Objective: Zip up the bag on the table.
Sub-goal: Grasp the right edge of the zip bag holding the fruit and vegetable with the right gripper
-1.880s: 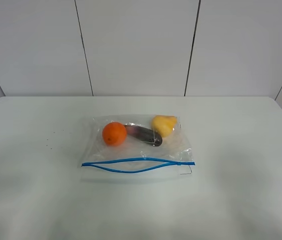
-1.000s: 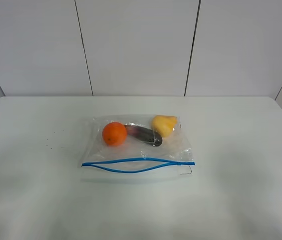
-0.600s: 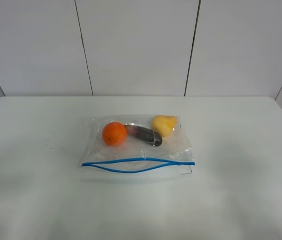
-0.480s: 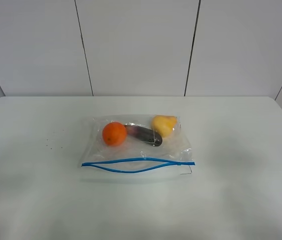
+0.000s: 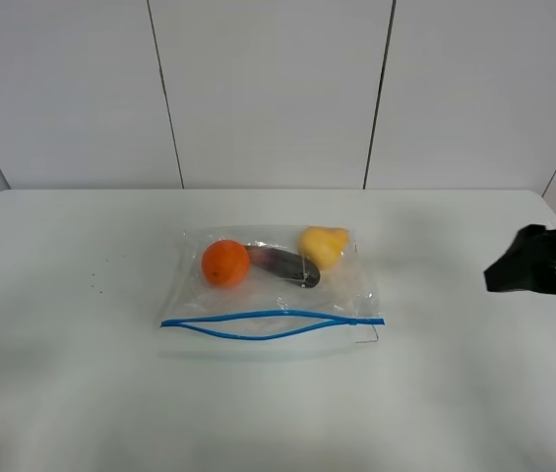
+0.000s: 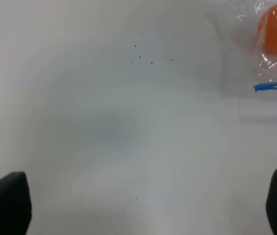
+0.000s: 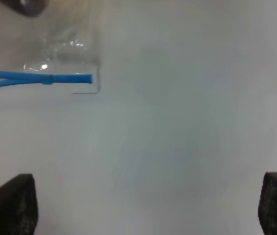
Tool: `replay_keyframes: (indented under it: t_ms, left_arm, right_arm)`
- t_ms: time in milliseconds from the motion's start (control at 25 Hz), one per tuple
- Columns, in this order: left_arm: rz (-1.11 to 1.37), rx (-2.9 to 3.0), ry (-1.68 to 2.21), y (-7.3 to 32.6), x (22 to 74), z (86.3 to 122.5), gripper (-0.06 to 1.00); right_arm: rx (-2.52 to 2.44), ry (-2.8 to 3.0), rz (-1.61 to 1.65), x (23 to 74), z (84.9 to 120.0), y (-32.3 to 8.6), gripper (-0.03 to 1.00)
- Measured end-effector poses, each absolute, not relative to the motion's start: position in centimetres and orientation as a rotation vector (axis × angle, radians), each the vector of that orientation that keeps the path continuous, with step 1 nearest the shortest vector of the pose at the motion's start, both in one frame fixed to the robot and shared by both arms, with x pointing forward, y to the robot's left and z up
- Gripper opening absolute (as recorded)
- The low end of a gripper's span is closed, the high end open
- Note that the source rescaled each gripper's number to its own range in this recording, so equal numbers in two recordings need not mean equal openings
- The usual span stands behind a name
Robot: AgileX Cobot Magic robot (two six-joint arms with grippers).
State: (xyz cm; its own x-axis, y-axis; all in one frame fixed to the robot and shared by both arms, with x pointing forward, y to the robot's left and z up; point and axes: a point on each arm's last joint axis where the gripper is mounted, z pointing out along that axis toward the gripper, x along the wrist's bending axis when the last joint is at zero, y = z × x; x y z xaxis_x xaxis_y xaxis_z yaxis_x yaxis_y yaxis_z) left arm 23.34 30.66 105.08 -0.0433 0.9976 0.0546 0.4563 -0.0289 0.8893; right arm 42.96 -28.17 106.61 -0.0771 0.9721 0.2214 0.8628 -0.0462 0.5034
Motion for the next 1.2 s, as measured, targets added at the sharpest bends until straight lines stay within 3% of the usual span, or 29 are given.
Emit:
replay_keyframes:
  t_ms: [320,760,920,1200]
  left_arm:
    - [1.022,1.558,1.574,30.7,23.3,105.1,1.00]
    - [1.022,1.559,1.574,30.7,23.3,105.1,1.00]
    - [1.023,1.559,1.574,30.7,23.3,105.1,1.00]
    - [1.023,1.559,1.574,30.7,23.3,105.1,1.00]
  right_arm:
    - [2.145,2.186,0.973,52.3,99.6,-29.4,1.00]
    - [2.318,2.473,1.526,59.5,87.6,-30.2,1.00]
    - [2.379,2.465,1.553,59.8,85.7,-30.1,1.00]
    - [2.283,2.593,1.549,60.0,85.6,-26.9,1.00]
